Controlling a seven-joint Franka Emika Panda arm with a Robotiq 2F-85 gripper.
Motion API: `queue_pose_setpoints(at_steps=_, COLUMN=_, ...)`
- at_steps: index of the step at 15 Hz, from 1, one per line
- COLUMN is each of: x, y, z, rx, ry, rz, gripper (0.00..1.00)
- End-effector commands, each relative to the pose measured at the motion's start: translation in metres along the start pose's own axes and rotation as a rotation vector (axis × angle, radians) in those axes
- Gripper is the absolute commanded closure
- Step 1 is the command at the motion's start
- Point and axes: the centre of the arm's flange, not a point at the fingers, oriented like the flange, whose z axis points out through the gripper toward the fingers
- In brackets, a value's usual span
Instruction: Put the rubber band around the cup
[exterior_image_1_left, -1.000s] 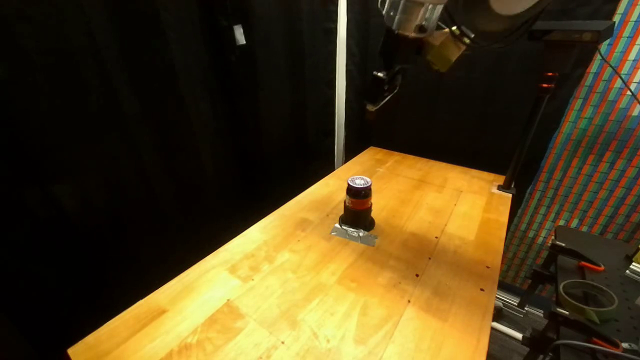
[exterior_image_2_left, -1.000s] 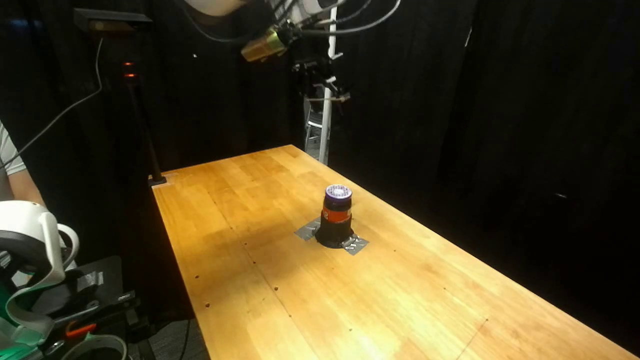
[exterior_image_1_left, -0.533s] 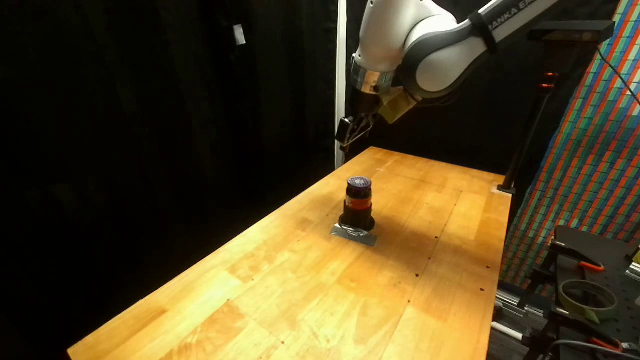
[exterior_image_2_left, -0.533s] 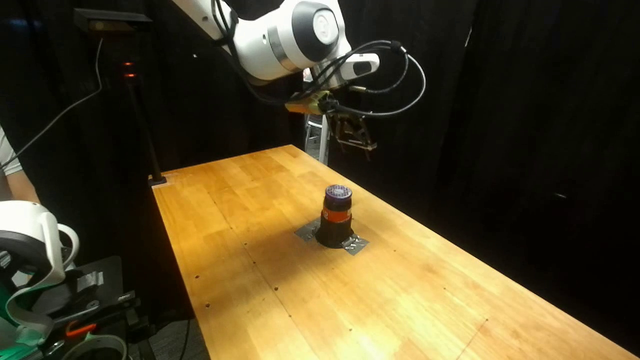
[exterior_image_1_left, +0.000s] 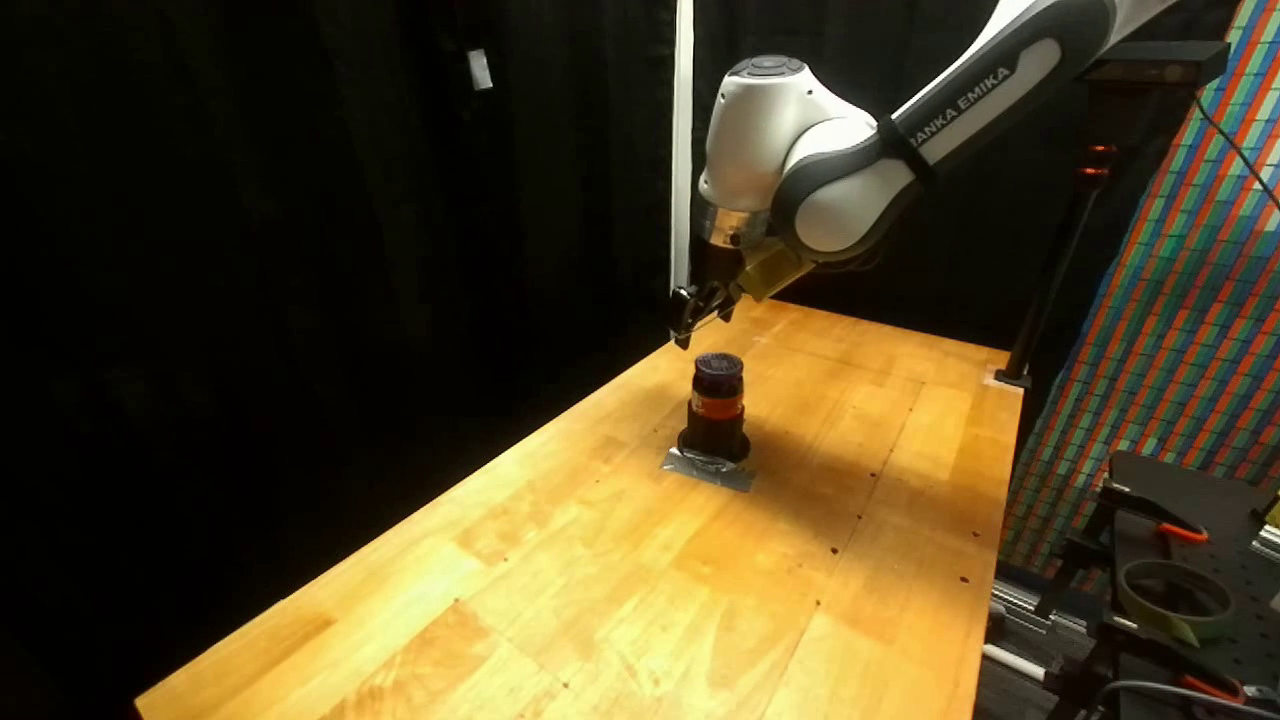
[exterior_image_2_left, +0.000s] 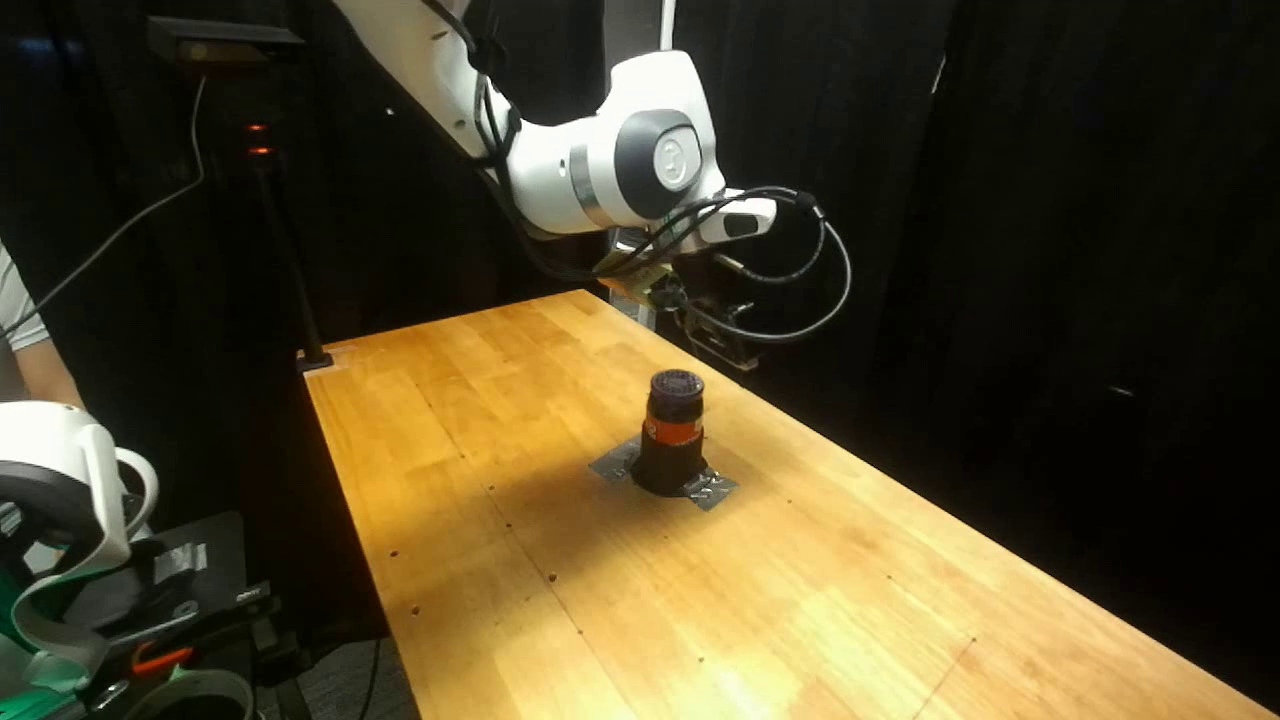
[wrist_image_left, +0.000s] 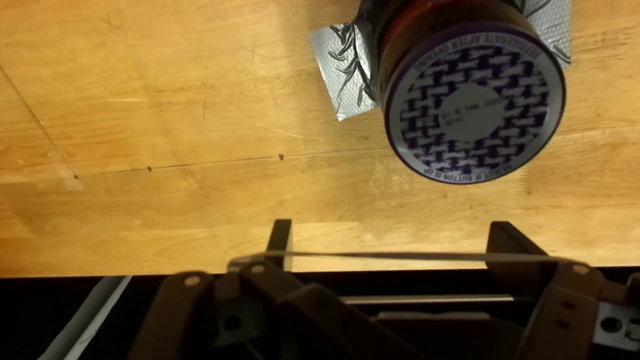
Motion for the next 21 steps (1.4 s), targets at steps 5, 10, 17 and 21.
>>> queue_pose_setpoints(at_steps=5, x=-0.006, y=-0.01, z=0.032, rx=0.065, ry=0.004, rz=0.099, gripper=0.0)
queue_pose_setpoints(at_steps=10, x=-0.013, y=-0.013, z=0.042, rx=0.087, ry=-0.033, rz=0.129, gripper=0.0)
queue_pose_setpoints(at_steps=17, x=-0.022, y=-0.011, z=0.049, rx=0.102, ry=-0.07, rz=0.157, gripper=0.0)
queue_pose_setpoints(at_steps=21, x=-0.031, y=-0.008, z=0.035, rx=0.1, ry=-0.131, rz=0.149, gripper=0.0)
